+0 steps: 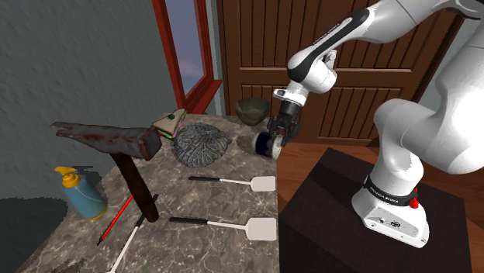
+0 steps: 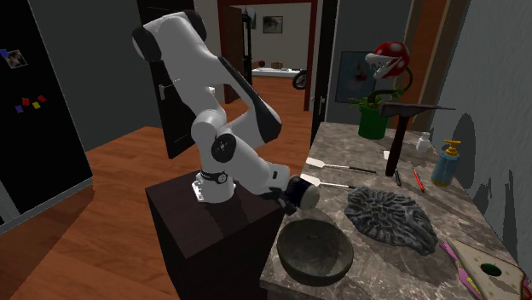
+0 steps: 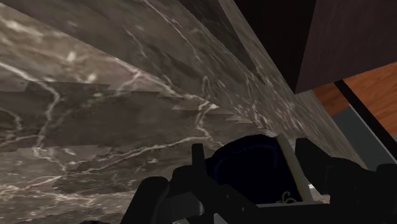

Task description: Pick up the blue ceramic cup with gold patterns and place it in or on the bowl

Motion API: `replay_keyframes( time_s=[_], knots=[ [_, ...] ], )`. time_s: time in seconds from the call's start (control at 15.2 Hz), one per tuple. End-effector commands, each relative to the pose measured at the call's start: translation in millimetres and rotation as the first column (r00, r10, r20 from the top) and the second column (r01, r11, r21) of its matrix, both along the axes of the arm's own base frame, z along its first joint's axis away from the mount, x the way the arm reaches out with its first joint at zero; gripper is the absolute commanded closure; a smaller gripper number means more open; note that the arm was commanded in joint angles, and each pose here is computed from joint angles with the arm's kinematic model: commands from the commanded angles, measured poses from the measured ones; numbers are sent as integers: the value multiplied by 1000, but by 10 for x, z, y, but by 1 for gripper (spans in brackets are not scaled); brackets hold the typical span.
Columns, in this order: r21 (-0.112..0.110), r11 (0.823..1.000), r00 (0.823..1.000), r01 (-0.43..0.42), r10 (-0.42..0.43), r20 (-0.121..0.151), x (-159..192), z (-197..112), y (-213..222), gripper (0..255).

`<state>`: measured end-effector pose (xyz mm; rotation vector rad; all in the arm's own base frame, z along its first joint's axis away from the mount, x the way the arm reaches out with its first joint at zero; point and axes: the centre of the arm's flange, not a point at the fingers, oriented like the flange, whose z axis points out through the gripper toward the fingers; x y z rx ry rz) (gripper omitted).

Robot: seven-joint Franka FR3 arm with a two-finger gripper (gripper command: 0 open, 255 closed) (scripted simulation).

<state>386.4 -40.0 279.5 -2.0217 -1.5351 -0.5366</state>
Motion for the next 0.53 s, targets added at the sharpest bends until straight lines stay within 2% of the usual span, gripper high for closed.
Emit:
replay_keyframes(
  time_s=[0.0, 0.46],
  knots=[
    [-1, 1000, 1000, 0, 0, 0, -2, 106, -10, 255],
    [-1, 1000, 1000, 0, 0, 0, -2, 475, -10, 255]
  ],
)
